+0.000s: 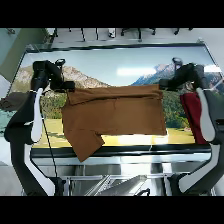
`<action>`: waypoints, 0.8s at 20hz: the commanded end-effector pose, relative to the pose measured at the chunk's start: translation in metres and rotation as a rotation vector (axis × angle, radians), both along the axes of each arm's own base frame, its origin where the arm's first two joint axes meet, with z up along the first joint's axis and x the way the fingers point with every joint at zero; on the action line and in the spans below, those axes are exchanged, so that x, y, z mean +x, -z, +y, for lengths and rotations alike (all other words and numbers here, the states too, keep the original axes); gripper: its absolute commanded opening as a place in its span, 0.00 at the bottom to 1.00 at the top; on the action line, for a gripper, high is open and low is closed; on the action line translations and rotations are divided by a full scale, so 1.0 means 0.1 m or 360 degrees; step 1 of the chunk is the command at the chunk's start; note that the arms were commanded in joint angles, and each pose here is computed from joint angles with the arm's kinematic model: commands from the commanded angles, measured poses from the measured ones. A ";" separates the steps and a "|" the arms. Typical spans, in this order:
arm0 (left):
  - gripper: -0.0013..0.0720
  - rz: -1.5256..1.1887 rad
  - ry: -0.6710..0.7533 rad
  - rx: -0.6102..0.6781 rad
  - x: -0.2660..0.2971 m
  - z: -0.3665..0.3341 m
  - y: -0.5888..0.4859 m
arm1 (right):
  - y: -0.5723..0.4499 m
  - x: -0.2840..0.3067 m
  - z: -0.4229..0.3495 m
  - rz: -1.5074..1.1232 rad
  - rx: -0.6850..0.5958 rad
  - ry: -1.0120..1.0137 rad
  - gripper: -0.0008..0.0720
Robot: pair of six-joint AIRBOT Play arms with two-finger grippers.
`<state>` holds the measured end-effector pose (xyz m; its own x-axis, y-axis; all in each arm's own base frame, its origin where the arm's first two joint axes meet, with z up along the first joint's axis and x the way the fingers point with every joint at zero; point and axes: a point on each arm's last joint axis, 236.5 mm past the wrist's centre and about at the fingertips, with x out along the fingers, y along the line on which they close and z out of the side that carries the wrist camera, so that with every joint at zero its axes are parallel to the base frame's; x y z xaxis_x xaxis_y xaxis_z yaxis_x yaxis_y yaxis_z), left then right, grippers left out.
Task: Fold the shirts.
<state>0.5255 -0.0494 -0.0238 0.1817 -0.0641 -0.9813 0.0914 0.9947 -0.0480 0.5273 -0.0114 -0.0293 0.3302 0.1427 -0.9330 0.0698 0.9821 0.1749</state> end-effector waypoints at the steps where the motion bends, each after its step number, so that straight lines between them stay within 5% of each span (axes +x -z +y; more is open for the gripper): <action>1: 0.79 0.0356 -0.0169 0.0008 -0.70 0.25 -0.21 | -0.57 -0.40 -0.28 0.0062 -0.0045 -0.0058 0.70; 4: 0.79 0.0620 -0.0280 -0.0036 -1.47 0.36 -0.14 | -0.60 -0.97 -0.53 0.0242 0.0031 -0.0069 0.70; 10: 0.80 0.0814 -0.0413 -0.0387 -2.89 -0.15 0.52 | -0.02 -2.02 -0.52 0.0451 0.0590 0.0117 0.70; 16: 0.79 0.0875 -0.0547 -0.0605 -3.33 -0.48 0.86 | 0.40 -2.07 -0.33 0.0435 0.0740 0.0145 0.70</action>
<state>0.2074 -0.0808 -0.0950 -0.2916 -0.3766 -0.8793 -0.2963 0.9096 -0.2913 0.3208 -0.0556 -0.0549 0.0900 0.4960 -0.8636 0.2473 0.8289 0.5018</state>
